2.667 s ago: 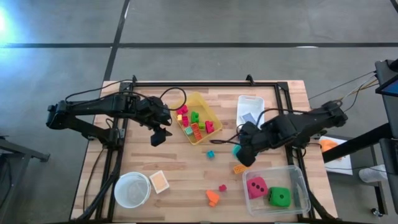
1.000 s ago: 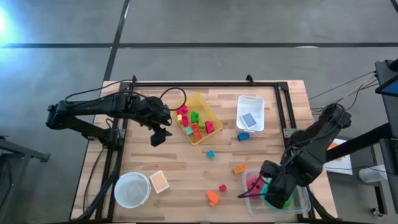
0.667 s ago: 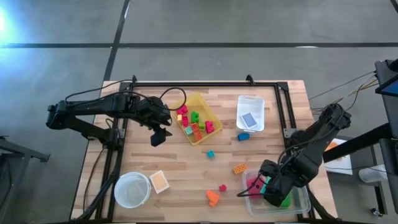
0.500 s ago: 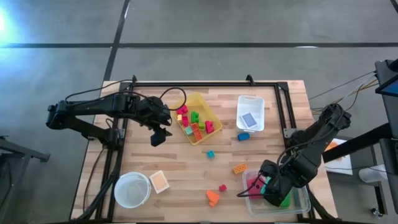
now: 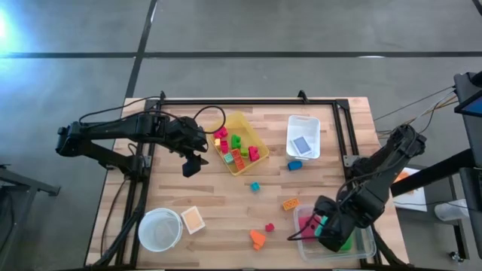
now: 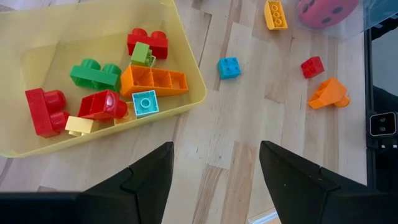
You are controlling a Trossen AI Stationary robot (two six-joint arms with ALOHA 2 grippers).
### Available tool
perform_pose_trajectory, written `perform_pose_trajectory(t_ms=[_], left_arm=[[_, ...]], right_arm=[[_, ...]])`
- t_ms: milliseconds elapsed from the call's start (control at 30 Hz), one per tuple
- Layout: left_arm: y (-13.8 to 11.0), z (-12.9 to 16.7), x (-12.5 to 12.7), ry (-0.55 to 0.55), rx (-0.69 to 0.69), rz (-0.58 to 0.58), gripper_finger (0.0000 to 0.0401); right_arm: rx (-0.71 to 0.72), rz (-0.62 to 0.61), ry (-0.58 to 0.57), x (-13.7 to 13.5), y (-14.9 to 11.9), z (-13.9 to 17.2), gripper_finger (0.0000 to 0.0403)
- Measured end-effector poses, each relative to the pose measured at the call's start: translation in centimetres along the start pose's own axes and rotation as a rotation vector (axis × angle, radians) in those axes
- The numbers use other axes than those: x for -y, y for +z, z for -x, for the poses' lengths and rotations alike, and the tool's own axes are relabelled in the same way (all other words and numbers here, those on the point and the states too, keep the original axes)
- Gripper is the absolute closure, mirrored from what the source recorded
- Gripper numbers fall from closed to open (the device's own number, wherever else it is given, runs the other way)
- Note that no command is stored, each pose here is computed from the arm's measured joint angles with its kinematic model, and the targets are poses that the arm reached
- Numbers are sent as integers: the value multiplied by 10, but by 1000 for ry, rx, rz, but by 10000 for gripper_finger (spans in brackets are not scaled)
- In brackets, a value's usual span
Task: Pick & Place Toys
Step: Put the blue dice into the transparent bin
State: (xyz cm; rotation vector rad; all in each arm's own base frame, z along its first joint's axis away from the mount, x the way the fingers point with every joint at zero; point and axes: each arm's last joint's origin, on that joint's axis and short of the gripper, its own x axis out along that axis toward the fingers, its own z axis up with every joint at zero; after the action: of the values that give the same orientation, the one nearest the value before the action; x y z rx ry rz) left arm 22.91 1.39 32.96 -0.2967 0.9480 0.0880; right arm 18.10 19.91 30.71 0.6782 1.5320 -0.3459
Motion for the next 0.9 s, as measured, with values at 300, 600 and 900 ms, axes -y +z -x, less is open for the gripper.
perform_pose_trajectory(t_ms=[300, 600, 900], left_arm=[[0, 0, 0, 0, 0, 0, 161], [0, 0, 0, 0, 0, 0, 161], [0, 0, 0, 0, 0, 0, 161]], right_arm=[[1, -5, 4, -1, -6, -4, 394], [1, -25, 10, -2, -6, -5, 394], [1, -37, 24, -4, -6, -5, 394]])
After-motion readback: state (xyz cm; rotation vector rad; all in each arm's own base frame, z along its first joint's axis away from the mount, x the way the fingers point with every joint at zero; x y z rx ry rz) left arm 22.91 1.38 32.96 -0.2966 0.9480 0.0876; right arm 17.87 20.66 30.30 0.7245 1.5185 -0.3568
